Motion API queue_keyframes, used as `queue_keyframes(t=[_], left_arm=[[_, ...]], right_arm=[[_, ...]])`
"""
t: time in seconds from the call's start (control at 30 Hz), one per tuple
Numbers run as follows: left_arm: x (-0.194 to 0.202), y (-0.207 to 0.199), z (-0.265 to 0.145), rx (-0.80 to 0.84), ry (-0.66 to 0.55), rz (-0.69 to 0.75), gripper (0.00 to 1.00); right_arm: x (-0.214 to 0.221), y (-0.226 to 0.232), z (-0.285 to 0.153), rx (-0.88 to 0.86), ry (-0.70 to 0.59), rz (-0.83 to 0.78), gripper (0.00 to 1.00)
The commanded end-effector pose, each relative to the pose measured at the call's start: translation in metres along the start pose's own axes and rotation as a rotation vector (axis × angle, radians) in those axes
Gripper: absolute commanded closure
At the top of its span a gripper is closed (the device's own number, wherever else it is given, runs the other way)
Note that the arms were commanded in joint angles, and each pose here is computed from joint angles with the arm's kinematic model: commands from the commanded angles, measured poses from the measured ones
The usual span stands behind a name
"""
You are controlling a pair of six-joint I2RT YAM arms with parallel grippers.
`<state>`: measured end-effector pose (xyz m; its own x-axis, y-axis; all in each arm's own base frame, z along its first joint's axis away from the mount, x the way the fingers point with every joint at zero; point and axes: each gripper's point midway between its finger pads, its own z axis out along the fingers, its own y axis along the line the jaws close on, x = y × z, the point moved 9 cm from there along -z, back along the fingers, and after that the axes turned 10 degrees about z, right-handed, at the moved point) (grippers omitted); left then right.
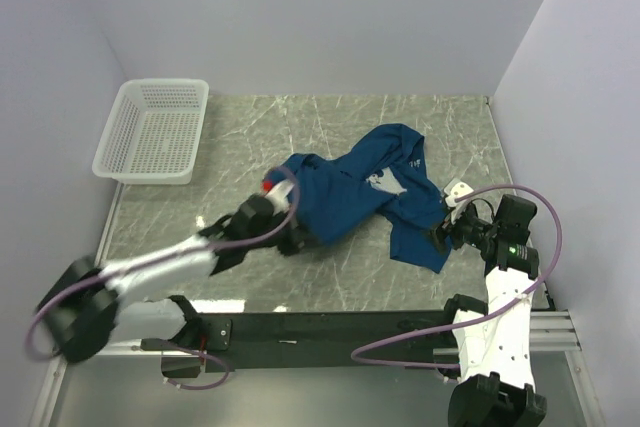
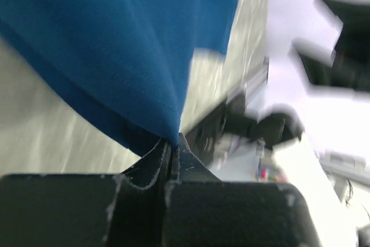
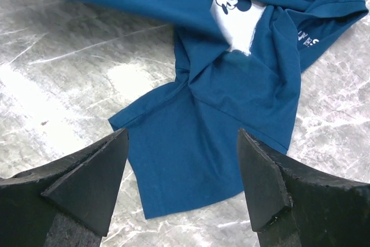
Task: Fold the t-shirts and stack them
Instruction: Flatten the tshirt out
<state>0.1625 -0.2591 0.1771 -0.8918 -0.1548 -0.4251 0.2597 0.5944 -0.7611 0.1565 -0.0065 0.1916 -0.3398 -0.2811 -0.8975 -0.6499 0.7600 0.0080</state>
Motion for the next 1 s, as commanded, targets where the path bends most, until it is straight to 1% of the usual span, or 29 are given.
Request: queue_keyframes(t=[0.0, 0.03, 0.07, 0.1, 0.13, 0.17, 0.2, 0.23, 0.27, 0.33, 0.37, 0.4, 0.43, 0.47, 0.5, 0.53, 0.6, 0.63, 0.67, 0.7, 0.73, 0.77, 0.8, 0.83, 0.87, 0.9, 0.93, 0.97], left_arm=[[0.066, 0.053, -0.047, -0.115, 0.143, -0.14, 1.0], [0.071, 0.049, -0.068, -0.083, 0.117, -0.168, 0.97], [0.083, 0.06, -0.077, -0.126, 0.127, -0.246, 0.96], [0.082, 0.054, -0.084, -0.077, 0.093, -0.261, 0.96], [0.084, 0.051, -0.1, -0.048, 0.06, -0.28, 0.94], [0.082, 0.047, -0.108, -0.041, 0.027, -0.335, 0.93], [0.079, 0.041, -0.121, 0.002, -0.037, -0.34, 0.95], [0.082, 0.045, -0.129, -0.044, -0.038, -0.375, 0.97], [0.082, 0.045, -0.137, -0.062, -0.063, -0.417, 0.98], [0.072, 0.033, -0.163, -0.028, -0.187, -0.431, 0.99], [0.076, 0.038, -0.172, -0.088, -0.195, -0.466, 0.99], [0.07, 0.029, -0.188, -0.069, -0.248, -0.469, 0.98], [0.067, 0.031, -0.197, -0.095, -0.319, -0.476, 0.83], [0.07, 0.037, -0.203, -0.151, -0.32, -0.491, 0.72], [0.069, 0.034, -0.211, -0.153, -0.336, -0.492, 0.61], [0.07, 0.034, -0.212, -0.159, -0.327, -0.485, 0.46], [0.07, 0.029, -0.211, -0.125, -0.301, -0.43, 0.41], [0.07, 0.027, -0.21, -0.112, -0.29, -0.405, 0.4], [0.069, 0.023, -0.212, -0.086, -0.284, -0.344, 0.39], [0.066, 0.02, -0.213, -0.076, -0.299, -0.325, 0.39], [0.062, 0.018, -0.213, -0.082, -0.316, -0.301, 0.36], [0.057, 0.016, -0.216, -0.085, -0.354, -0.239, 0.33], [0.053, 0.016, -0.216, -0.099, -0.383, -0.215, 0.29], [0.048, 0.016, -0.212, -0.13, -0.399, -0.204, 0.17], [0.045, 0.019, -0.208, -0.162, -0.413, -0.185, 0.12], [0.039, 0.022, -0.204, -0.196, -0.462, -0.17, 0.11], [0.032, 0.019, -0.197, -0.199, -0.483, -0.151, 0.07], [0.029, 0.023, -0.189, -0.216, -0.496, -0.13, 0.06]], right_arm=[[-0.005, -0.001, -0.001, -0.004, -0.024, -0.013, 0.18], [-0.005, -0.002, -0.001, -0.004, -0.021, -0.008, 0.18], [-0.005, -0.002, -0.001, -0.007, -0.018, -0.006, 0.18], [-0.005, -0.003, 0.0, -0.007, -0.014, -0.006, 0.18], [-0.005, -0.003, 0.0, -0.007, -0.01, 0.001, 0.18], [-0.005, -0.004, -0.001, -0.005, -0.01, 0.002, 0.18], [-0.005, -0.005, -0.001, 0.006, -0.007, 0.004, 0.18], [-0.006, -0.006, -0.001, 0.015, -0.006, 0.003, 0.18], [-0.007, -0.006, -0.001, 0.018, -0.009, 0.001, 0.18], [-0.007, -0.008, -0.001, 0.03, -0.006, 0.006, 0.18], [-0.009, -0.009, -0.001, 0.032, -0.006, 0.003, 0.18], [-0.009, -0.01, -0.001, 0.036, -0.001, 0.007, 0.18], [-0.008, -0.013, 0.001, 0.032, 0.012, 0.016, 0.18], [-0.011, -0.014, 0.0, 0.034, 0.016, 0.01, 0.18], [-0.011, -0.016, 0.001, 0.033, 0.023, 0.012, 0.18], [-0.01, -0.019, 0.003, 0.028, 0.044, 0.029, 0.18], [-0.018, -0.024, 0.004, 0.023, 0.05, 0.015, 0.18], [-0.018, -0.027, 0.008, 0.002, 0.073, 0.019, 0.18], [-0.027, -0.032, 0.007, 0.003, 0.078, -0.007, 0.18], [-0.033, -0.028, 0.014, -0.041, 0.092, -0.039, 0.18], [-0.03, -0.027, 0.02, -0.1, 0.139, -0.067, 0.18], [-0.04, -0.027, 0.024, -0.128, 0.157, -0.121, 0.18], [-0.045, -0.017, 0.033, -0.201, 0.171, -0.178, 0.18], [-0.045, -0.014, 0.043, -0.256, 0.195, -0.219, 0.18], [-0.053, -0.012, 0.05, -0.274, 0.196, -0.256, 0.18], [-0.057, -0.011, 0.057, -0.277, 0.211, -0.288, 0.18], [-0.065, -0.004, 0.077, -0.302, 0.21, -0.308, 0.18], [-0.076, -0.003, 0.087, -0.291, 0.204, -0.328, 0.18]])
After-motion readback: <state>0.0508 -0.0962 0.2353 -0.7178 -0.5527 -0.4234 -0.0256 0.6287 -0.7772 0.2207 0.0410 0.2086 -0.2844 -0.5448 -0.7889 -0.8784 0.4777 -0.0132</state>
